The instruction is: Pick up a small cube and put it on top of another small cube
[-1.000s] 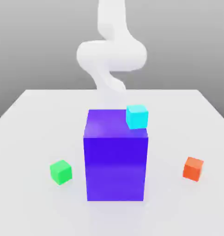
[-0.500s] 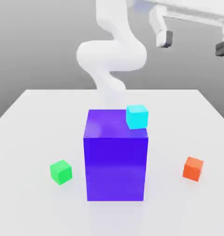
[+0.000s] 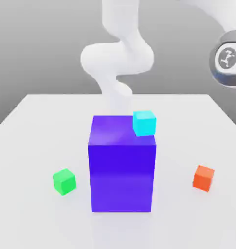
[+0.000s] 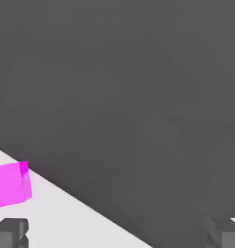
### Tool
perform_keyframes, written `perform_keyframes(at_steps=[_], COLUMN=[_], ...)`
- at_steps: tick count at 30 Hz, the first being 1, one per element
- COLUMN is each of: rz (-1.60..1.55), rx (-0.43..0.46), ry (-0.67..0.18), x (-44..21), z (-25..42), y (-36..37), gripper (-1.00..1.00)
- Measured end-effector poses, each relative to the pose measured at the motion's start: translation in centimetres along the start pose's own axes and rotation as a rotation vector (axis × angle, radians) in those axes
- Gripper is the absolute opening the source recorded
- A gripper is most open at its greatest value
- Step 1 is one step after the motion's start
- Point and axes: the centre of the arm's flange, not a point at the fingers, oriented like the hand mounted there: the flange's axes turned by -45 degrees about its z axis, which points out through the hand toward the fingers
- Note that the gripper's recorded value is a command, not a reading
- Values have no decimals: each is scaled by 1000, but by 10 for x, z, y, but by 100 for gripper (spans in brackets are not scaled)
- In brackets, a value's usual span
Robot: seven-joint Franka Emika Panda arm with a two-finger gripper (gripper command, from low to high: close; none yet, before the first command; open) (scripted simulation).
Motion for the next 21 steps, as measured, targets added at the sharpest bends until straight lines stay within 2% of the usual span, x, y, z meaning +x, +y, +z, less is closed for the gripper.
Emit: perform_keyframes(at_steps=[6, 10, 11, 17, 21], rz=[-107, -123, -124, -124, -124], rx=[97, 115, 116, 118, 119], ry=[-77, -90, -90, -91, -90], x=[5, 0, -1, -2, 4], z=[85, 151, 160, 164, 114], y=[-65, -82, -84, -84, -79], gripper=[0, 0, -100, -100, -100])
